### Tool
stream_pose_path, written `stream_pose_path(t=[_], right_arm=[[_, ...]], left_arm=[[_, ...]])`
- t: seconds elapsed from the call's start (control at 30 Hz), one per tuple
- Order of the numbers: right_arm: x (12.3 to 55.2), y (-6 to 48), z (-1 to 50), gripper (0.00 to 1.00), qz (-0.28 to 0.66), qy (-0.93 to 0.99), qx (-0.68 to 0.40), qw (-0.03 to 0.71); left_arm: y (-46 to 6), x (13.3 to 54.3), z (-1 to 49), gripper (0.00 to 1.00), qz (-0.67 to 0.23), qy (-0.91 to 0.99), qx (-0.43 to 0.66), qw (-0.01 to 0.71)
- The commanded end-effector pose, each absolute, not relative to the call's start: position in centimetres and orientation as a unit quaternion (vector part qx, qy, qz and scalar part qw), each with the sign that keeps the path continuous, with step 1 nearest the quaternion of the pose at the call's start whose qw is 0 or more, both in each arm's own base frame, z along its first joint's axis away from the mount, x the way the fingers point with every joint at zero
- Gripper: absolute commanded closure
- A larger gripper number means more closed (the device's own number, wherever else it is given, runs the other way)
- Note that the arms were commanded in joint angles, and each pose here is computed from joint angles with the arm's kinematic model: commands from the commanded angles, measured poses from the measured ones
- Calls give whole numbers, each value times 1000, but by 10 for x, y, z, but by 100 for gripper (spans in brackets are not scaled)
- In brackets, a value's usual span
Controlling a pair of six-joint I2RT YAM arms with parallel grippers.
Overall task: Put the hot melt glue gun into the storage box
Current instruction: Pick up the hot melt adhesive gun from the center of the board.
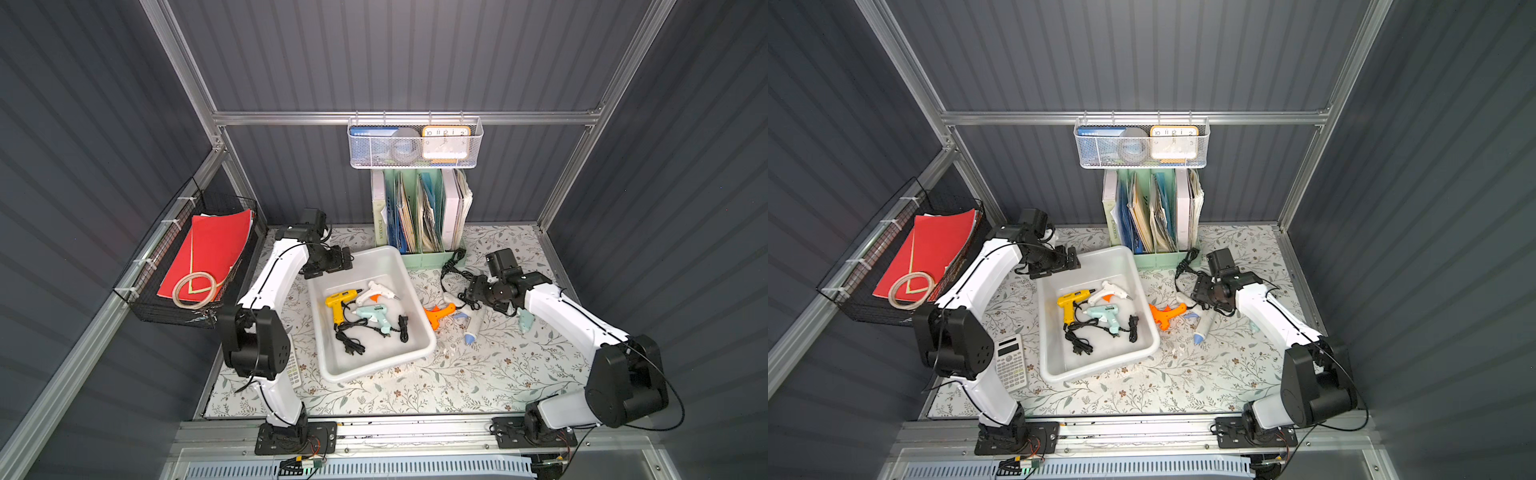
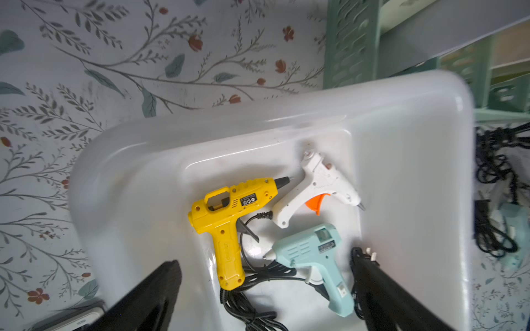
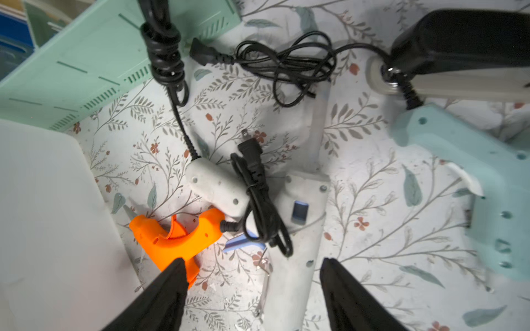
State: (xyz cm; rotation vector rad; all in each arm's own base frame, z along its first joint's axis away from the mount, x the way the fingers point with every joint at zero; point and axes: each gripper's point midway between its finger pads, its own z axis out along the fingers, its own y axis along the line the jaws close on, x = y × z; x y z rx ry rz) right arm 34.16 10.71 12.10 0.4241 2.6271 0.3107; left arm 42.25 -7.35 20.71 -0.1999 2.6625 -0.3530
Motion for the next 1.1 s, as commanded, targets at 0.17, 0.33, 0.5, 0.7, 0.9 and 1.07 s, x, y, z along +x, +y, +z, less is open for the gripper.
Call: stream_pose_path(t=[0.17,0.33,0.5,0.7,0.9,1.07], right_arm=[[313,155,116,33,124,958,170,197],[313,172,98,36,137,961,171,170],[324,183,90,40,147,960,170,165],[333,190,78,42,145,961,176,153],[341,183,64,44,118,961,192,158],[349,176,51,44,106,959,214,154]], left_arm=[[-79,427,280,0,-185,903,-97,375],[-76,429,295,0,-214,858,-123,450],[-73,432,304,0,-229,828,-136,494],[-73,436,298,0,-231,823,-138,500],[-74,437,288,0,-230,827,-138,494],[-74,438,290,0,-232,825,-136,497]])
